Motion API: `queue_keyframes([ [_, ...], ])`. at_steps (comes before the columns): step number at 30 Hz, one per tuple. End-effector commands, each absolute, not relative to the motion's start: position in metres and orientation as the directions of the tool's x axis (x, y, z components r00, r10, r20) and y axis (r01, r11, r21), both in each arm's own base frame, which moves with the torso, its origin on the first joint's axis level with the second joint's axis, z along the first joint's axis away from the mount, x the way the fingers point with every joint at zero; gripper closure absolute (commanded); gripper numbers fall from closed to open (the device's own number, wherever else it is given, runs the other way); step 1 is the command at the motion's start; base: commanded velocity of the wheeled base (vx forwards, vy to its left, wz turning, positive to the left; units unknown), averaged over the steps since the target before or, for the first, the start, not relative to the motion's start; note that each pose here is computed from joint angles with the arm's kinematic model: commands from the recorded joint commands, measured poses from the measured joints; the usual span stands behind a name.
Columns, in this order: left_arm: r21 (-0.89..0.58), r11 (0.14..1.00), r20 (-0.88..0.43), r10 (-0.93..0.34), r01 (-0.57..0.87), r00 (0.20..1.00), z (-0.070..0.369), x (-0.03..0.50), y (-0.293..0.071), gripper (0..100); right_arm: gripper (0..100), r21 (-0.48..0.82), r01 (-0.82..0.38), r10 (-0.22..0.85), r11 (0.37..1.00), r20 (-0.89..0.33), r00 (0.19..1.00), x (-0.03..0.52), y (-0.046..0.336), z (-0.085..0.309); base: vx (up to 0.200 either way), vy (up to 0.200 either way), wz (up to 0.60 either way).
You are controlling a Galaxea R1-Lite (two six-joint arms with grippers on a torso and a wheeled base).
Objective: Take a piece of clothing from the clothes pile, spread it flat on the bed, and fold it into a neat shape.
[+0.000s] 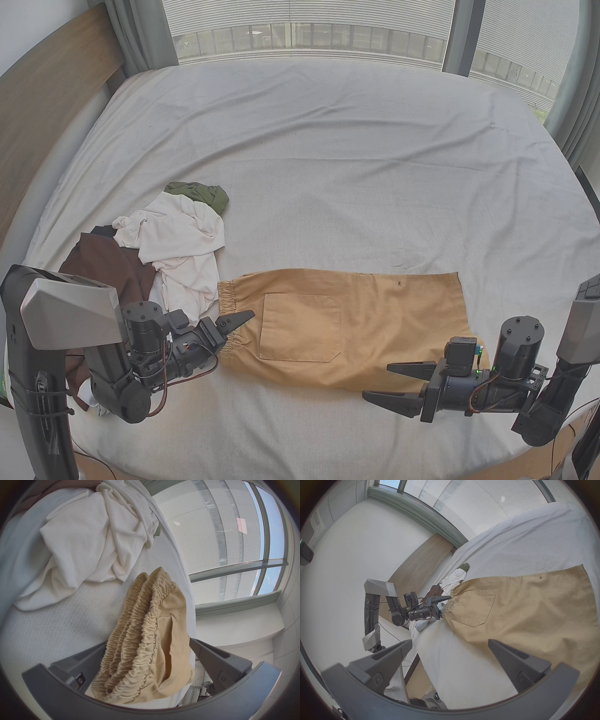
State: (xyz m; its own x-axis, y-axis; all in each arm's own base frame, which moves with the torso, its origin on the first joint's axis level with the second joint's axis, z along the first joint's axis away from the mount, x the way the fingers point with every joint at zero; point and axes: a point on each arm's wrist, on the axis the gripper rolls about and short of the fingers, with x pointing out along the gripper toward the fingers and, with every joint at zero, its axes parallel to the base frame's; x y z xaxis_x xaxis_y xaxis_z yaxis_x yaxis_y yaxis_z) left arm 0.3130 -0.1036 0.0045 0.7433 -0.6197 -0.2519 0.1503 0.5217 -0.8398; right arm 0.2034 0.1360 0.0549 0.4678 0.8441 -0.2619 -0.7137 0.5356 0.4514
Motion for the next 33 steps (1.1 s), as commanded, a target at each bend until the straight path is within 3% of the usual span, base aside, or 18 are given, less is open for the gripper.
queue_keyframes([
  [1,-0.84,0.52,-0.25,-0.623,0.154,0.741,0.004,0.313,-0.105,100,0,0.452,-0.714,0.844,0.535,-0.264,0.466,0.203,0.136,0.054,0.0,0.0,0.0],
  [10,-0.836,0.525,-0.246,-0.615,0.157,0.749,0.007,0.313,-0.102,100,0,0.453,-0.713,0.844,0.536,-0.266,0.466,0.203,0.136,0.054,0.0,0.0,0.0],
  [18,-0.807,0.553,-0.201,-0.585,0.206,0.786,0.047,0.285,-0.082,100,0,0.458,-0.703,0.839,0.544,-0.284,0.464,0.204,0.136,0.049,0.0,0.0,0.0],
  [24,-0.79,0.576,-0.212,-0.577,0.21,0.788,0.048,0.279,-0.078,100,0,0.461,-0.699,0.837,0.547,-0.291,0.464,0.205,0.136,0.047,0.0,0.0,0.0],
  [25,-0.749,0.633,-0.237,-0.534,0.198,0.811,0.048,0.271,-0.061,100,0,0.462,-0.698,0.837,0.547,-0.291,0.464,0.207,0.137,0.046,0.0,0.0,0.0],
  [33,-0.724,0.666,-0.248,-0.497,0.182,0.832,0.052,0.259,-0.031,100,0,0.46,-0.705,0.842,0.539,-0.286,0.458,0.207,0.139,0.046,0.0,0.0,0.0],
])
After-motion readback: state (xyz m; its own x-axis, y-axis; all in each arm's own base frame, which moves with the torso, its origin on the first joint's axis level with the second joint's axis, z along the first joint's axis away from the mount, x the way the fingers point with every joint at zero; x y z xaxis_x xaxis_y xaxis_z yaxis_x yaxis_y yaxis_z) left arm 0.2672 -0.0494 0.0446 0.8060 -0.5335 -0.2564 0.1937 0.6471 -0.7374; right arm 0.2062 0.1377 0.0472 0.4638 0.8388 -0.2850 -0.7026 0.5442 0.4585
